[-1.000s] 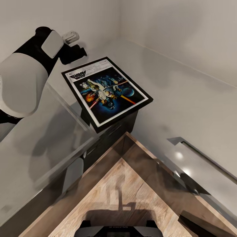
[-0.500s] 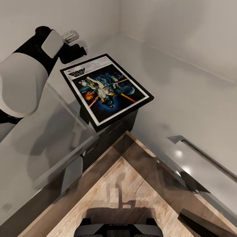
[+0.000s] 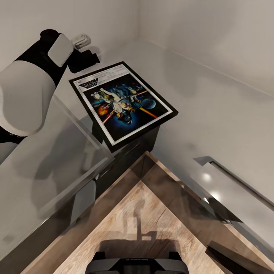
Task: Pick up the poster from the kitchen countertop and hang it on one of the wall nails in the kitchen.
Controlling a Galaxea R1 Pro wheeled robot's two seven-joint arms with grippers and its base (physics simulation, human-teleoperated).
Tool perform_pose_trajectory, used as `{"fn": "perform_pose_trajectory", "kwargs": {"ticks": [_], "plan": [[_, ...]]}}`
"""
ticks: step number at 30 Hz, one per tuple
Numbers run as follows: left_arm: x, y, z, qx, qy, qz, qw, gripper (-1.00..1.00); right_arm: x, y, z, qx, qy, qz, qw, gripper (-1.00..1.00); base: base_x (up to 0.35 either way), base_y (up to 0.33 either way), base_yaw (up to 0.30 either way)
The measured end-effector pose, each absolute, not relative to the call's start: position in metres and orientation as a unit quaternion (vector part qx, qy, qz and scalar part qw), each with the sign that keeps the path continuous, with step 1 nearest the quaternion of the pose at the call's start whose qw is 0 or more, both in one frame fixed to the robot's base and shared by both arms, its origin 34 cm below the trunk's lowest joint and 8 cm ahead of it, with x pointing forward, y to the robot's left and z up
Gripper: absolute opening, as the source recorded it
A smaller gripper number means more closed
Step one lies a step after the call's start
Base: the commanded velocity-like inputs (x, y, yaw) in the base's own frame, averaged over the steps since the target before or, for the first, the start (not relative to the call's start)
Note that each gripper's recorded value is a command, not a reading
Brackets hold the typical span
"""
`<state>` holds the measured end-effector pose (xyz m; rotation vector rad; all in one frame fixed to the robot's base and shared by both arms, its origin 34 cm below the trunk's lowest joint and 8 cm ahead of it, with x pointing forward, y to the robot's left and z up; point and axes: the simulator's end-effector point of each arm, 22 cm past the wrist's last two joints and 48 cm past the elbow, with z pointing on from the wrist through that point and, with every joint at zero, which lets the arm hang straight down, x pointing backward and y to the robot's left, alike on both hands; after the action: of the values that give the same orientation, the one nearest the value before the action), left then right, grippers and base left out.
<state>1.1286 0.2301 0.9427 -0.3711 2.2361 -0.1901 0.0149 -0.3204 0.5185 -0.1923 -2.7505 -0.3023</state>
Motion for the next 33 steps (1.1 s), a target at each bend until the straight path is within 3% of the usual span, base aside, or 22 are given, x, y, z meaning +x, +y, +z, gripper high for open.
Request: {"fn": "perform_pose_trajectory", "kwargs": {"ticks": [33], "plan": [[1.134,0.232,0.929,-0.158,0.887,-0.078,0.426,1.0,0.008,-0.32,0.521,-0.069,-0.973,-0.107,0.192,1.0,0.019,0.0,0.0]]}}
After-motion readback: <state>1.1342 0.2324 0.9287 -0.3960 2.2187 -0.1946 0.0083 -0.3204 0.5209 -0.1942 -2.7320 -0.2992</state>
